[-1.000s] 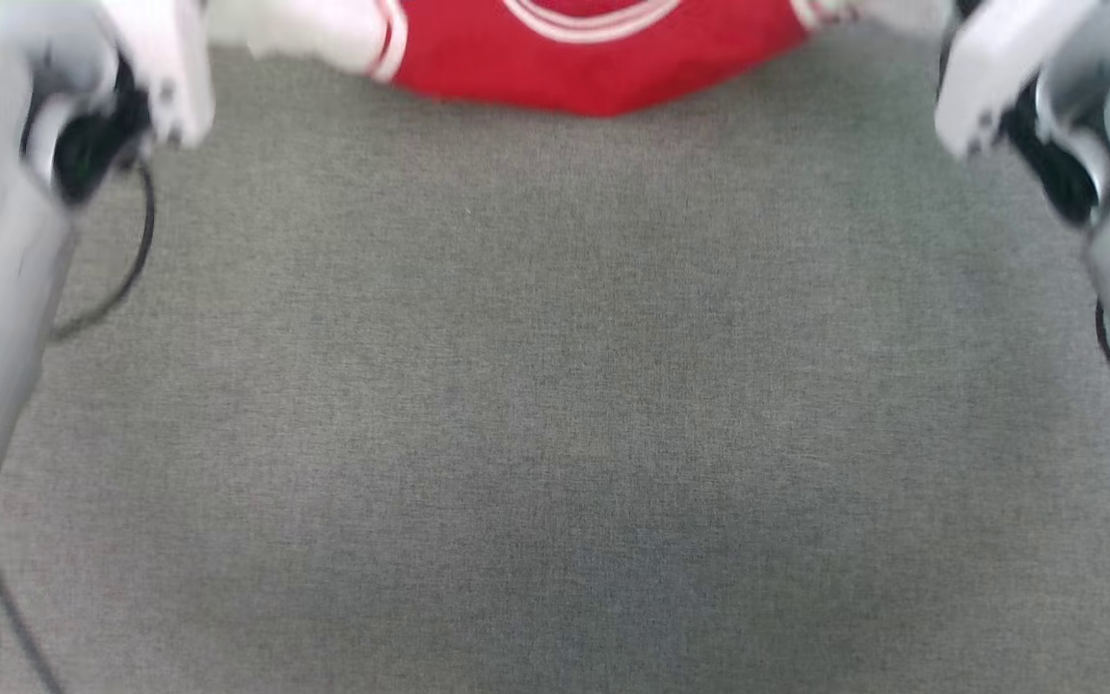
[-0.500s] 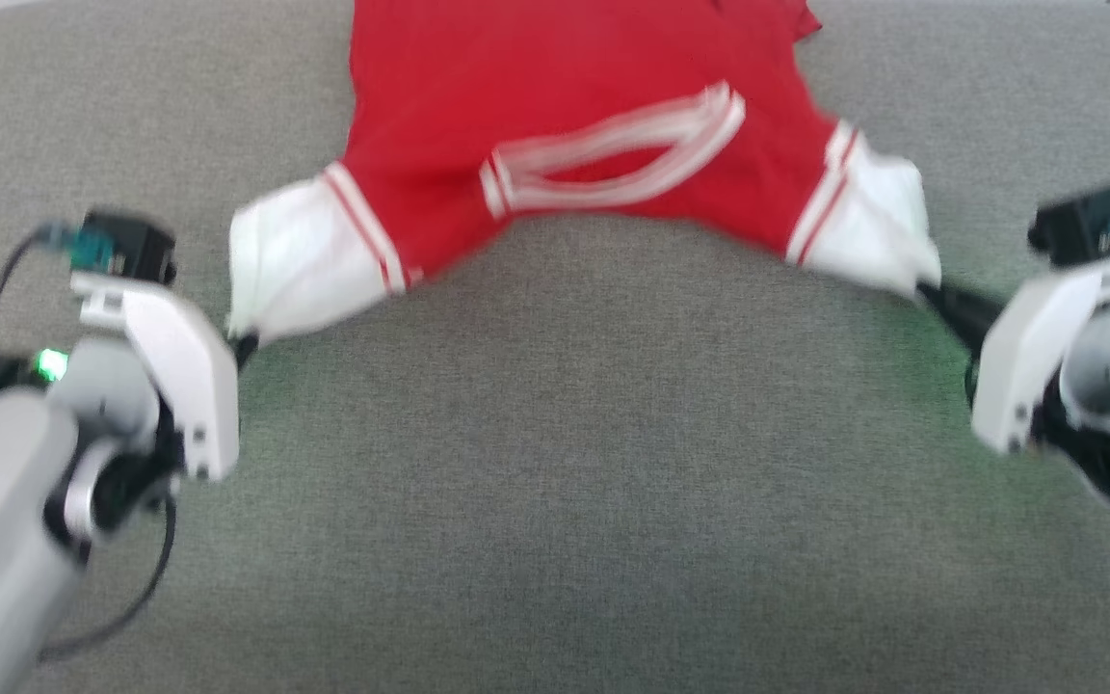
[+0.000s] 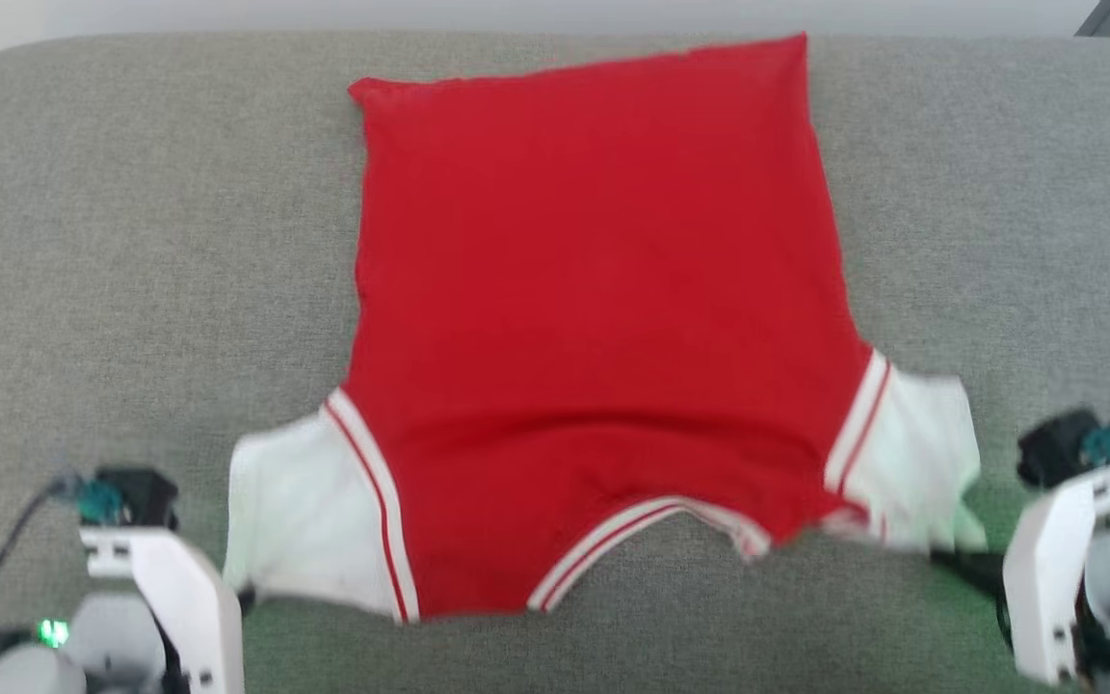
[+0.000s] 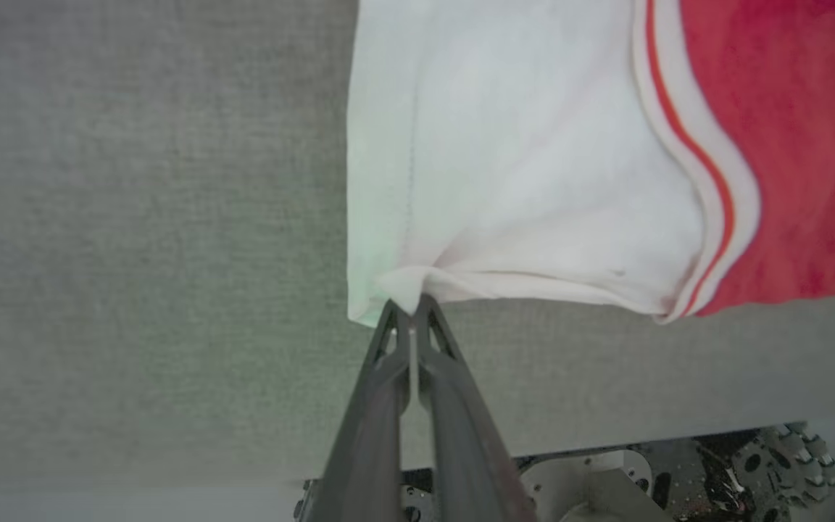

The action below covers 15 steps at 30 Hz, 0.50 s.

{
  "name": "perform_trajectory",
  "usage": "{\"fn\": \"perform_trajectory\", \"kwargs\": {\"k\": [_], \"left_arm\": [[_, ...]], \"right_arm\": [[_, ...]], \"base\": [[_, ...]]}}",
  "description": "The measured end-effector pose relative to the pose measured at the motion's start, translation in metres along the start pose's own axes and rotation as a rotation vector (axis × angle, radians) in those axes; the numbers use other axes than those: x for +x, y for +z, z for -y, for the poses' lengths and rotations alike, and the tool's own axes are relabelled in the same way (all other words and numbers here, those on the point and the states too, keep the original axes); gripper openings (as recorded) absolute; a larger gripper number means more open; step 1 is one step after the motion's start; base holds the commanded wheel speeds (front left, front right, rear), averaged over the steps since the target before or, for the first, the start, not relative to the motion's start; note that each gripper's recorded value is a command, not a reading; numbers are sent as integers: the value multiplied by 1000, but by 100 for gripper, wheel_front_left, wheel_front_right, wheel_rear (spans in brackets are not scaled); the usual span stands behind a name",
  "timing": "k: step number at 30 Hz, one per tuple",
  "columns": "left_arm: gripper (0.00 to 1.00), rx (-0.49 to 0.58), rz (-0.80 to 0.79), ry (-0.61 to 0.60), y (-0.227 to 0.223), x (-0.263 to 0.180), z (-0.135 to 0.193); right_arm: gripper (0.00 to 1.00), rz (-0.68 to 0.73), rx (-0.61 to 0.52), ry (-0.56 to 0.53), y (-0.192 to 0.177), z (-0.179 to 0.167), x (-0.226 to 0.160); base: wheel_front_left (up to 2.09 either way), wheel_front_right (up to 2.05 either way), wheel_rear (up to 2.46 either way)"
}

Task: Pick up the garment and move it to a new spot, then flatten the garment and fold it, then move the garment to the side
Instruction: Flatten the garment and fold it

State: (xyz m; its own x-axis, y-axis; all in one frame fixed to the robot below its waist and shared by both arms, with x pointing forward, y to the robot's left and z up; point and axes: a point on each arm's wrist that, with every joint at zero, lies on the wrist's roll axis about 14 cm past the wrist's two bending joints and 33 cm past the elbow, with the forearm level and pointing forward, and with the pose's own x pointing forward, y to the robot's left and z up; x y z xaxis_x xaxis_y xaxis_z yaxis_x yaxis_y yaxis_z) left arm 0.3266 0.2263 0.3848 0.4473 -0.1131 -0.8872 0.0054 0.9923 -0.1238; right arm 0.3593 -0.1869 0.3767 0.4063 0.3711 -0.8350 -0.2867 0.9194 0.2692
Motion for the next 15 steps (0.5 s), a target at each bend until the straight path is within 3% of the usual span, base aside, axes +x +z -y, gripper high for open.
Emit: {"fn": "perform_trajectory", "kwargs": {"k": [8,13,14,15], "left_arm": [[0,-61,-109,35,-42,-9,-2],[0,-75,-106,38,-44,-6,-2],[0,-76,-102,35,-43,-5,-1],[0,-78,-100,32,-42,-4,1]], "right_arm": [[0,-204,69,38,-61,-12,-14],[0,-206,65,41,-64,-19,-14],[44,-194,57,35,-61,-19,-14],[100,-176,62,34,-56,-19,-13]], "base": [[0,0,0],[0,0,0],[0,0,0],[0,0,0]]}}
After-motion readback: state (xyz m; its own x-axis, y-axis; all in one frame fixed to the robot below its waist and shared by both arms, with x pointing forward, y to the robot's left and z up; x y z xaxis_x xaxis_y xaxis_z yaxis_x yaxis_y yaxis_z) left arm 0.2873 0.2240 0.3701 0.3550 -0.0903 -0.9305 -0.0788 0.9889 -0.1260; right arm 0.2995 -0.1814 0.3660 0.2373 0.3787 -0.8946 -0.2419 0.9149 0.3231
